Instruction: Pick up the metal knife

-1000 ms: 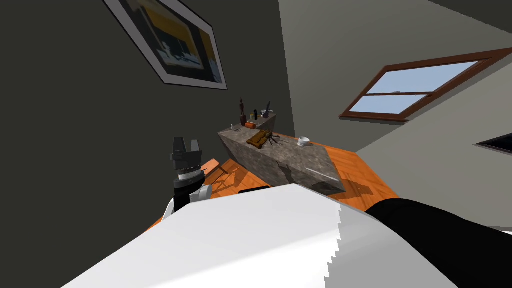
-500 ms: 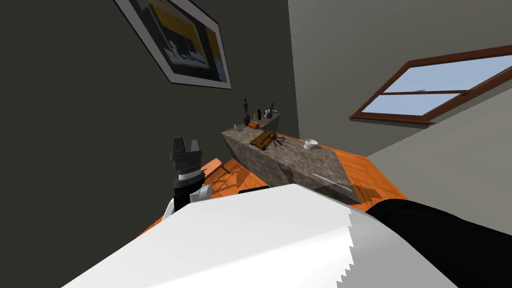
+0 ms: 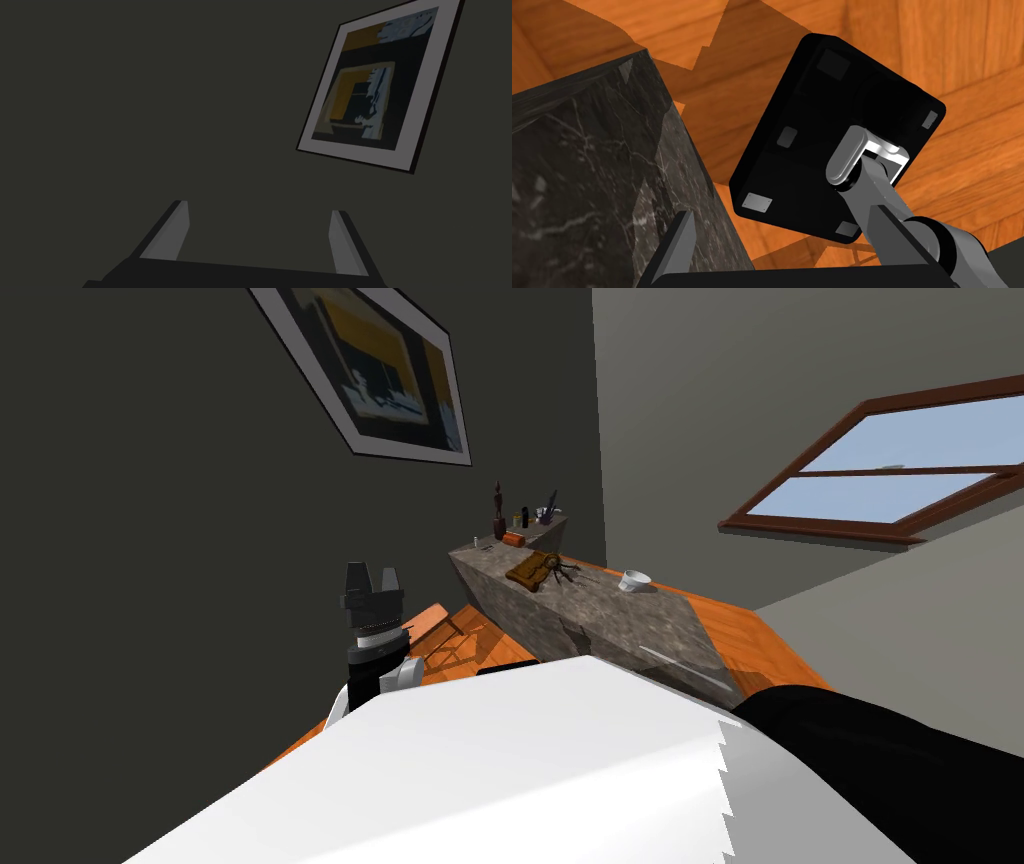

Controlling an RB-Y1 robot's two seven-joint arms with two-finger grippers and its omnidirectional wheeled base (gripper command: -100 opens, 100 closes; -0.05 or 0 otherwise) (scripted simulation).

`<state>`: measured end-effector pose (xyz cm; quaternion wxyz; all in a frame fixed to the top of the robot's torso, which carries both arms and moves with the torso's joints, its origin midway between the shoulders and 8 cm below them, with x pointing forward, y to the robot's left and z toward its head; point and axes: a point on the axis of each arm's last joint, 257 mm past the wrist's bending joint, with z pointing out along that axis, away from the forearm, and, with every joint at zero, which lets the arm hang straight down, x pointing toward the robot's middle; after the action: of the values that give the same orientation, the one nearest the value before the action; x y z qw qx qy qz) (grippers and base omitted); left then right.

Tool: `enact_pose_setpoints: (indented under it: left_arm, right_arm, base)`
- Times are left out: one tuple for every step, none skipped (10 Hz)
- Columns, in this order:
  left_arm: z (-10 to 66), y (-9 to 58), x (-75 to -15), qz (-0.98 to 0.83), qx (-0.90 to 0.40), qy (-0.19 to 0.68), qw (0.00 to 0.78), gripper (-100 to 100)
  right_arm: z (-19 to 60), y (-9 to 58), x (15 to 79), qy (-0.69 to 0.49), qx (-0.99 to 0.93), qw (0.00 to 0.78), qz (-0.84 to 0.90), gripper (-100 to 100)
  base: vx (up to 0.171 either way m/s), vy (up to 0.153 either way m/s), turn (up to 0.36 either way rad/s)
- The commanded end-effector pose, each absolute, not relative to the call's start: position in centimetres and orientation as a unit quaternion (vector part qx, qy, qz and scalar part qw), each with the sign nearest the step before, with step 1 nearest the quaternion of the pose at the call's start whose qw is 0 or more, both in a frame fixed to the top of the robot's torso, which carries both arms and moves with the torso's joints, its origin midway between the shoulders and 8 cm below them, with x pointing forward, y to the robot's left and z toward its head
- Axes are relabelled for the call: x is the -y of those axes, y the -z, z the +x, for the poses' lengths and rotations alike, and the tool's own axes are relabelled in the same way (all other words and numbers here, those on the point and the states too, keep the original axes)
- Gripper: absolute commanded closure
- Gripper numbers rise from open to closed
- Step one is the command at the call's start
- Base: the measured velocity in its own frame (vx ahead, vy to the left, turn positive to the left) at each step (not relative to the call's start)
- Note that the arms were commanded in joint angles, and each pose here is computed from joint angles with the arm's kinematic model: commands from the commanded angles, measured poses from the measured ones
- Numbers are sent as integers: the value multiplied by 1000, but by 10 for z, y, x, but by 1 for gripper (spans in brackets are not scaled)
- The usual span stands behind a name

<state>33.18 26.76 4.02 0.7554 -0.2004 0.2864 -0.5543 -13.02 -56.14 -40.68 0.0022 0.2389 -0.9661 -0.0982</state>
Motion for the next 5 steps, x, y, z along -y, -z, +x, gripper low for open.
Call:
enact_pose_setpoints:
  left_arm:
    - [332,-40,-268,-200,-286,554,755,0]
    - [332,-40,-268,-200,-286,554,755,0]
    - [332,-40,-268,-200,-286,554,755,0]
    - [332,-40,-268,-200,-286,554,755,0]
    - [332,-40,-268,-200,-286,554,755,0]
  right_arm:
    - [-134,399,569,90,964,18,251,-100]
    - [-134,399,569,90,964,18,251,-100]
    - [-142,386,595,71,959,44,271,-100]
    - [-147,375,618,54,954,67,288,-100]
    - [-146,374,619,53,954,67,289,-100]
  base:
    - [41,22,42]
    - [19,11,-6]
    - [34,26,61]
    - [62,40,90]
    - [47,31,44]
